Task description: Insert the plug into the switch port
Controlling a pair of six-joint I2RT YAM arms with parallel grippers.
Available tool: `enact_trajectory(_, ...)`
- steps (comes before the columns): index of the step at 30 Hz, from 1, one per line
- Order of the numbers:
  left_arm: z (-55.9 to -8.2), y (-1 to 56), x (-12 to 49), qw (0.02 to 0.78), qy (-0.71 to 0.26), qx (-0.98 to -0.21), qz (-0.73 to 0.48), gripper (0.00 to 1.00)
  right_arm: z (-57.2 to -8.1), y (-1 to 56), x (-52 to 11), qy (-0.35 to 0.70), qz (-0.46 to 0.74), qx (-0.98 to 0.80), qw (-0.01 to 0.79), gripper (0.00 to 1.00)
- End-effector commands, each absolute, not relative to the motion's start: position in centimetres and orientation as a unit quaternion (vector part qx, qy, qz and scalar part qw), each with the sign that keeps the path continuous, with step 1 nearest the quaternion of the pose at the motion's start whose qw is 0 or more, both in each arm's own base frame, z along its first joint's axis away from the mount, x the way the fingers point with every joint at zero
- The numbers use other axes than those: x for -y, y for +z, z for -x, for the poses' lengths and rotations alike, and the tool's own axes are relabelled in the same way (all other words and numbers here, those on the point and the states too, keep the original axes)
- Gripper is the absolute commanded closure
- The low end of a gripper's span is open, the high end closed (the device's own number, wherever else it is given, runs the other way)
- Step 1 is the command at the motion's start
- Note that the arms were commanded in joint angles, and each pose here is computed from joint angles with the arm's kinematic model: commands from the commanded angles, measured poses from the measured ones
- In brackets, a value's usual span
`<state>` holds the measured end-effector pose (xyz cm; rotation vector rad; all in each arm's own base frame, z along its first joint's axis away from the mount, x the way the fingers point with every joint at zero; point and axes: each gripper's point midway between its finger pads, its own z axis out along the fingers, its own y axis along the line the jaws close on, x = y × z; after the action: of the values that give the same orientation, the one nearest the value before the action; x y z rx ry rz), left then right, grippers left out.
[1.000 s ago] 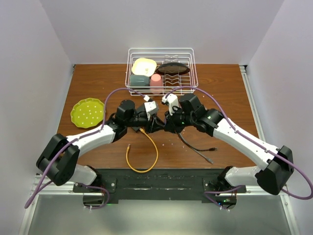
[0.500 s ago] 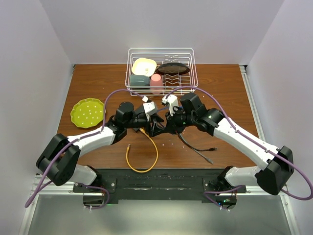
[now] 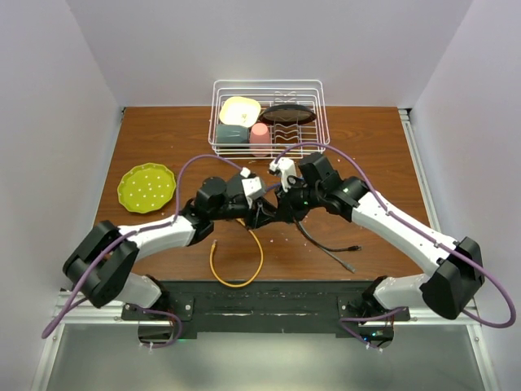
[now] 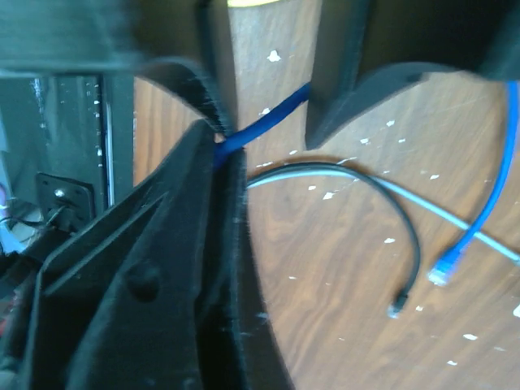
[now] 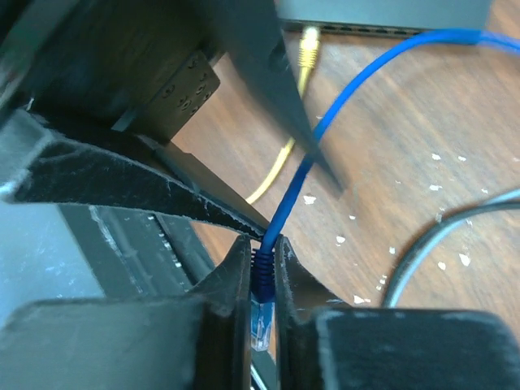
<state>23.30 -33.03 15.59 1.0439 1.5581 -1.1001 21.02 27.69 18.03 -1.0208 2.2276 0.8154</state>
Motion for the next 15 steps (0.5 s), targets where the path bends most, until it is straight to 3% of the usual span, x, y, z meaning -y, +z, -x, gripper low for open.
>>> enact_trajectory(1,-23.0,18.1,36.1,0.48,-0.475,-0.582,-0.453,0.74,-20.7,25.3,-31.7,0.393,0.402,-0.749,0.349,0.81)
enact_trajectory(2,-23.0,18.1,36.3,0.477,-0.478,-0.582,-0.453,0.94,-21.0,25.6,-31.5,0.388,0.398,-0.75,0.358,0.78)
enact_trajectory(3,-23.0,17.8,36.3,0.473,-0.479,-0.585,-0.451,1.0,-21.0,26.0,-31.2,0.384,0.392,-0.751,0.368,0.75)
enact_trajectory(7,-23.2,17.6,36.2,0.473,-0.477,-0.592,-0.446,1.0,-22.1,28.0,-30.0,0.362,0.36,-0.749,0.423,0.56)
enact_trajectory(8,-23.3,17.7,36.1,0.475,-0.477,-0.595,-0.44,1.0,-22.5,28.1,-29.5,0.351,0.349,-0.752,0.436,0.46)
enact_trajectory(10,-23.4,17.8,35.8,0.48,-0.478,-0.596,-0.431,1.0,-22.8,29.8,-28.7,0.344,0.328,-0.744,0.47,0.36)
enact_trajectory(11,-23.5,18.4,35.7,0.487,-0.485,-0.59,-0.423,1.0,-23.2,29.8,-28.1,0.332,0.317,-0.746,0.482,0.25)
enact_trajectory(15,-23.5,19.5,34.8,0.496,-0.5,-0.577,-0.413,1.0,-23.3,31.8,-26.5,0.325,0.281,-0.729,0.533,0.06)
